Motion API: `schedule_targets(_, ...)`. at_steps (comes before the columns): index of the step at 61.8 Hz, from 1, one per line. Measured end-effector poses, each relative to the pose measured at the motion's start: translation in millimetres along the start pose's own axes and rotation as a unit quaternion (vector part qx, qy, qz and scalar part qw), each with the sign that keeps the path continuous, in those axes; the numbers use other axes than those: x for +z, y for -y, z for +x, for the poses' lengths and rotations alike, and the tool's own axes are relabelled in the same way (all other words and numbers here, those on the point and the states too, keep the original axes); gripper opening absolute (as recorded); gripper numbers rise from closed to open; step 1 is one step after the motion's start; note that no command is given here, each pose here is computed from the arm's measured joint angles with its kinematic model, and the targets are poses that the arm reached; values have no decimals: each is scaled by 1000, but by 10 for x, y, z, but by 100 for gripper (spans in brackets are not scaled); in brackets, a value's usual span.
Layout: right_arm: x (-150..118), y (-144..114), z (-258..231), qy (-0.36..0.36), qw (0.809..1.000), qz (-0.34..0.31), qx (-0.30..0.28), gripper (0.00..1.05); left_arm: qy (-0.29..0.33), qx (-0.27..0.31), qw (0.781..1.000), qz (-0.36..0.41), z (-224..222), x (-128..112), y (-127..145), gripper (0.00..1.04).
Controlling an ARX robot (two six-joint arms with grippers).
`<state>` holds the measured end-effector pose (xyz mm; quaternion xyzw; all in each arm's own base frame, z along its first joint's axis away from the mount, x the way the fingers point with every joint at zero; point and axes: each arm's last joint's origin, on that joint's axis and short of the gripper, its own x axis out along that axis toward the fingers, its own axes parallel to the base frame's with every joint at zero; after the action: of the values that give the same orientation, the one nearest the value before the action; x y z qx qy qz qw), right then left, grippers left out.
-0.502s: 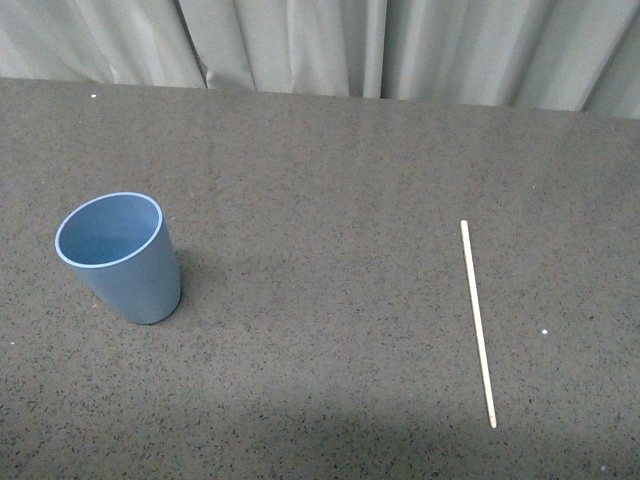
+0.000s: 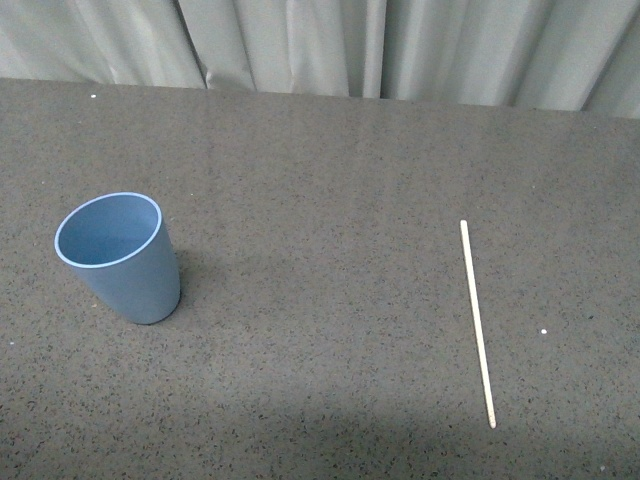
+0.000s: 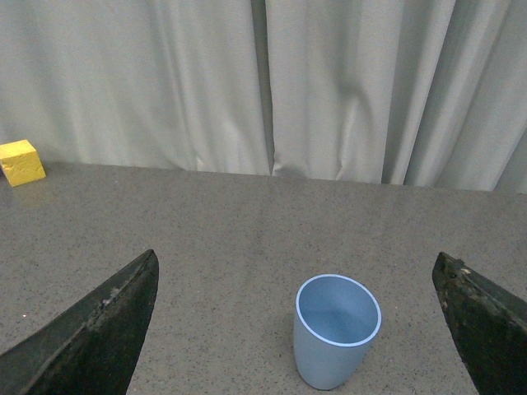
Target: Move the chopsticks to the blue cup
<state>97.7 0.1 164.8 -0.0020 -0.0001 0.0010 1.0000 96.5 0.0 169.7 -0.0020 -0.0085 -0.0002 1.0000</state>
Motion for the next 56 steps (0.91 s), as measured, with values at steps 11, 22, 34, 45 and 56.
schedule_targets(11, 0, 0, 0, 0, 1000, 0, 0, 95, 0, 0, 1000, 0, 0, 0, 0, 98)
schedule_targets(22, 0, 0, 0, 0, 1000, 0, 0, 95, 0, 0, 1000, 0, 0, 0, 0, 98)
schedule_targets(34, -1, -33, 197, -148, 986, -65, -29, 95, 0, 0, 1000, 0, 0, 0, 0, 98)
schedule_targets(45, -20, -156, 708, -261, 962, -76, 39, 95, 0, 0, 1000, 0, 0, 0, 0, 98)
schedule_targets(56, -246, -340, 1340, -402, 911, -45, 81, 95, 0, 0, 1000, 0, 0, 0, 0, 98)
